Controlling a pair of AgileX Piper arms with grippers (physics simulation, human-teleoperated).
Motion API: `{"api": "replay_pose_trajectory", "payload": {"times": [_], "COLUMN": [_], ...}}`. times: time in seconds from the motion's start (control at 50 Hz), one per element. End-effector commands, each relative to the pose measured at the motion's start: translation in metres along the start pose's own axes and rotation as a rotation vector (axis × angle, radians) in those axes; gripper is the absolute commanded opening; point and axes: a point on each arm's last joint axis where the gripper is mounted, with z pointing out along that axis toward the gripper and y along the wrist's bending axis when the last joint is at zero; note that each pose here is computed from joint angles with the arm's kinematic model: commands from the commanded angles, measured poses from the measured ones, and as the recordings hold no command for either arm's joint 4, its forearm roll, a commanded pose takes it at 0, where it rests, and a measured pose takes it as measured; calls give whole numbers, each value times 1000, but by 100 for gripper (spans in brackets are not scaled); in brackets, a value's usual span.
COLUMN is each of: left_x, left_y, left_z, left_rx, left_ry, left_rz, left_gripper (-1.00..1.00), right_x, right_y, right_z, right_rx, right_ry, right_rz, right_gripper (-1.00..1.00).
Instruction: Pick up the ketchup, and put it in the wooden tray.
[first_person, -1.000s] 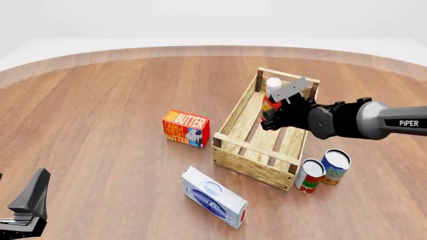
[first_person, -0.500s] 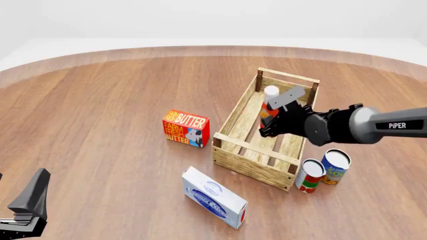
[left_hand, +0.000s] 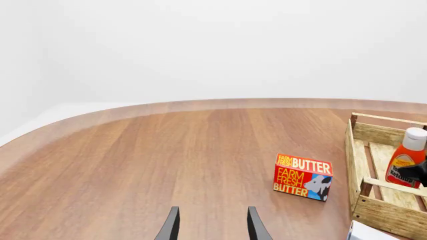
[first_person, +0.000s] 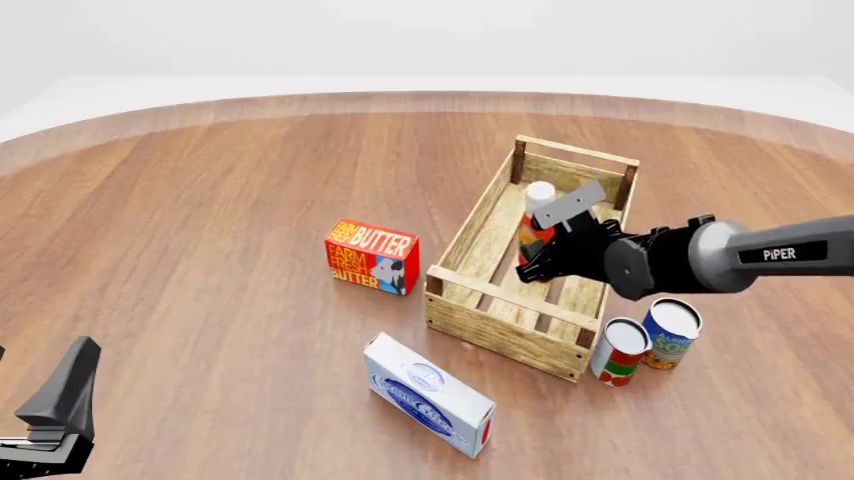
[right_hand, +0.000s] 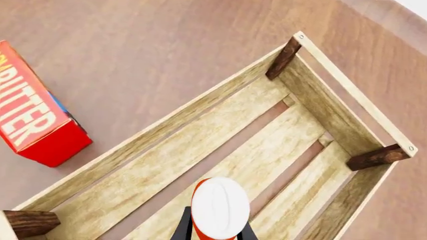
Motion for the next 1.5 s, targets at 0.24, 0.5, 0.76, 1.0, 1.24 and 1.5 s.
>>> {"api": "replay_pose_trajectory", "payload": {"times": [0.24, 0.5, 0.76, 1.0, 1.24, 1.5], "left_x": [0, 0, 0, 0, 0, 0], "left_y": [0, 0, 0, 0, 0, 0], "left_z": [0, 0, 0, 0, 0, 0], "left_rx": [0, 0, 0, 0, 0, 0], "left_ry": [0, 0, 0, 0, 0, 0], "left_rz": [0, 0, 0, 0, 0, 0], "left_gripper": [100, 100, 100, 100, 100, 100], "right_x": [4, 4, -5, -20, -32, -46], "right_y": [2, 3, 0, -6, -6, -14], "right_z": [5, 6, -2, -21, -35, -55], "right_rx": [-4, -5, 1, 16, 18, 37], "right_ry": [4, 5, -14, -54, -88, -122], "right_rz": [13, 24, 27, 24, 1, -17], "right_gripper": [-100, 100, 100, 100, 100, 100]}}
